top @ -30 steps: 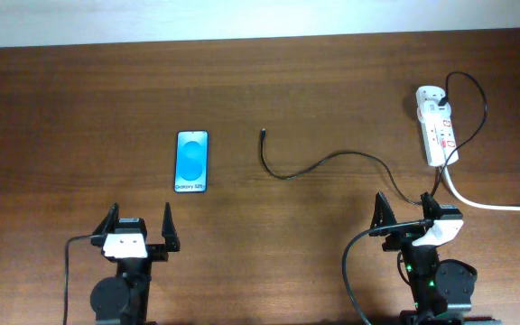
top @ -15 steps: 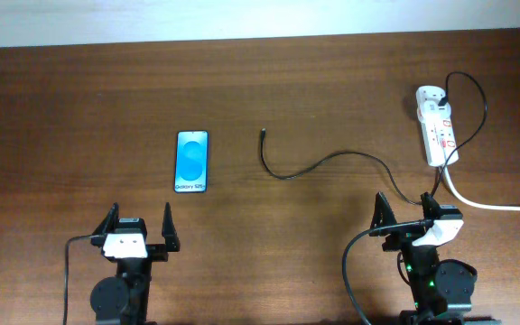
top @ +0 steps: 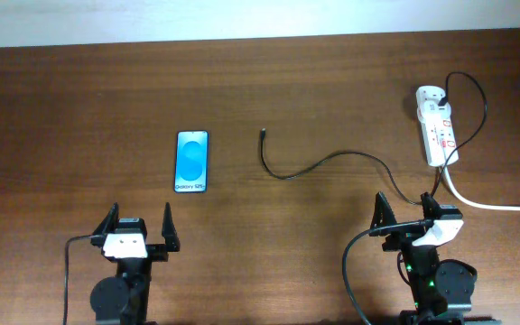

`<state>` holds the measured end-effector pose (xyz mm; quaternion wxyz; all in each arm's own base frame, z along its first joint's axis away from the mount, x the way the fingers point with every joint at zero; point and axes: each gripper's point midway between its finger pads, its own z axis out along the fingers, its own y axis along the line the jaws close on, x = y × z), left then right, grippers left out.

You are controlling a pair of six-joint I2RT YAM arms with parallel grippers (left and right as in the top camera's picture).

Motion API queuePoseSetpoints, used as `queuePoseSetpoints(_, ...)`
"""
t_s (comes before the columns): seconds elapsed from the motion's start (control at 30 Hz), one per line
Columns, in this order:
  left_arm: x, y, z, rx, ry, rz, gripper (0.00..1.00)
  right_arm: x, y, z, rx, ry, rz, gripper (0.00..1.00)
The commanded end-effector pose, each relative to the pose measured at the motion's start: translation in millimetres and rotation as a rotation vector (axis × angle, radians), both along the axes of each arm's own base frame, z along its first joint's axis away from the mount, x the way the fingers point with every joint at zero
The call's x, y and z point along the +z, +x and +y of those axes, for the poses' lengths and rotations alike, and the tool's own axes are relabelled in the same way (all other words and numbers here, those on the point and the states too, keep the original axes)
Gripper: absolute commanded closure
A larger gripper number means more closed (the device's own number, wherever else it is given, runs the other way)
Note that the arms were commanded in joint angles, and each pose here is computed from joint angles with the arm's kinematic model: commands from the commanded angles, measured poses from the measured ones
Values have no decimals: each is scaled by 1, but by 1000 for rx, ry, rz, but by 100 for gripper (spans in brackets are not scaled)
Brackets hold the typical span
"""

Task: Plug charger to phone and switch on socket
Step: 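Move the left gripper forward over the Galaxy S25+ phone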

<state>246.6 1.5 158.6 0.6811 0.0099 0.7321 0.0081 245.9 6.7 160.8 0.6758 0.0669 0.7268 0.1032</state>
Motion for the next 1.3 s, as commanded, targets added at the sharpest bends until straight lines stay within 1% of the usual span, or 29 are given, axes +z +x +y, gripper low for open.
queuePoseSetpoints(0.0, 5, 0, 0, 0, 15, -17, 1, -1, 0, 1, 11, 9, -1, 2)
queuePoseSetpoints(0.4, 3, 1, 0, 0, 15, 11, 1, -1, 0, 1, 11, 9, -2, 2)
queuePoseSetpoints(0.67, 23, 1, 0, 1, 16, -29, 1, -1, 0, 1, 11, 9, -1, 2)
queuePoseSetpoints(0.87, 41, 4, 0, 0, 15, -17, 1, -1, 0, 1, 11, 9, -1, 2)
queuePoseSetpoints(1.07, 77, 17, -10, -61, 10, 1, 1, -1, 0, 1, 11, 9, -1, 2)
queuePoseSetpoints(1.17, 98, 29, -13, -77, 8, 20, 1, -1, 0, 1, 11, 9, -1, 2)
queuePoseSetpoints(1.27, 110, 43, -21, -125, 0, 66, 1, -1, 0, 1, 11, 9, -1, 2)
